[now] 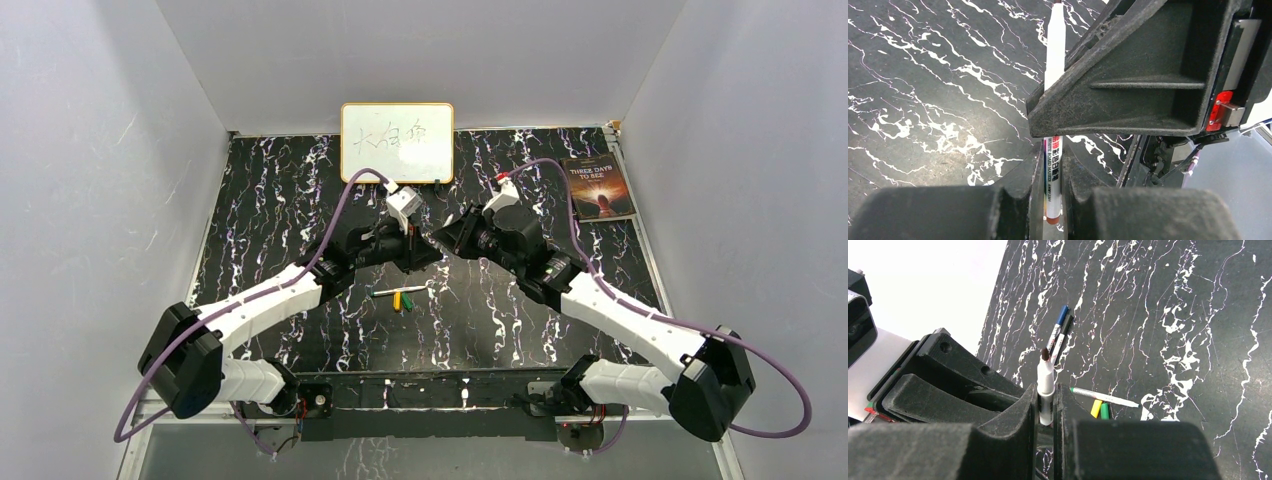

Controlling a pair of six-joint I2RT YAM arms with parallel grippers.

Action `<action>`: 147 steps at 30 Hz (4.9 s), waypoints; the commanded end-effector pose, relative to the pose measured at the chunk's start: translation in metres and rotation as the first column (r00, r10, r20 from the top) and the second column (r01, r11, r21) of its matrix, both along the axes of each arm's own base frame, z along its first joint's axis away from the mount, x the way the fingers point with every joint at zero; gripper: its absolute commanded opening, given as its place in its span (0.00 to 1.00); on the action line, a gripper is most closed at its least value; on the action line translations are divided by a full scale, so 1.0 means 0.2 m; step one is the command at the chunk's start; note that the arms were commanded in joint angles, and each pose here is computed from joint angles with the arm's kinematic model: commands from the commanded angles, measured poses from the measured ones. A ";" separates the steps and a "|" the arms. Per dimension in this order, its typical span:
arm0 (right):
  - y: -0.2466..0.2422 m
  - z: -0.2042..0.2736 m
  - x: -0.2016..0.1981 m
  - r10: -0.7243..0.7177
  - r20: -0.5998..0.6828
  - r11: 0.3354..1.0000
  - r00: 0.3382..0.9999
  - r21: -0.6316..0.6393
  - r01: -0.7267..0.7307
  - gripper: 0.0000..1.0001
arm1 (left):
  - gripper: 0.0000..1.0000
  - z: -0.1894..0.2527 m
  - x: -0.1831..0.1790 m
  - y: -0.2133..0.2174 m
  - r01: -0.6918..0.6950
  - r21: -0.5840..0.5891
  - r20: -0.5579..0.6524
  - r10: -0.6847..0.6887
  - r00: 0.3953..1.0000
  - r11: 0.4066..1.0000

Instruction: Insert the pens into the pen caps

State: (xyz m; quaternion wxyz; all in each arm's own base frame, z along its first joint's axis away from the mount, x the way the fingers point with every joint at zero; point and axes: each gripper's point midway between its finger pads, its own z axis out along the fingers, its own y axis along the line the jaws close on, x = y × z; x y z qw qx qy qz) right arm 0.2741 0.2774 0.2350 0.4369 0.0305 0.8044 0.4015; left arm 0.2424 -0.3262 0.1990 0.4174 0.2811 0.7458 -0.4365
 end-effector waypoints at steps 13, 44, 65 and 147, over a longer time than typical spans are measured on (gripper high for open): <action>-0.20 -0.20 -0.24 0.076 0.061 0.986 0.995 -0.154 -0.066 0.38 | 0.00 -0.23 0.25 0.53 -0.364 0.287 -0.022 0.386 0.922 0.886; 0.39 -0.77 -0.27 0.323 -0.101 0.732 0.941 -0.604 -0.316 0.39 | 0.00 -0.16 0.07 0.79 -0.431 0.218 -0.015 0.445 0.895 0.875; 0.43 -0.96 -0.19 0.306 -0.131 0.656 0.943 -0.689 -0.309 0.39 | 0.00 -0.13 0.06 0.79 -0.417 0.216 -0.003 0.428 0.904 0.883; 0.09 0.52 0.00 -0.019 0.364 0.945 0.931 0.311 -0.102 0.00 | 0.00 0.24 -0.30 0.09 -0.116 -0.517 -0.121 0.061 0.991 0.848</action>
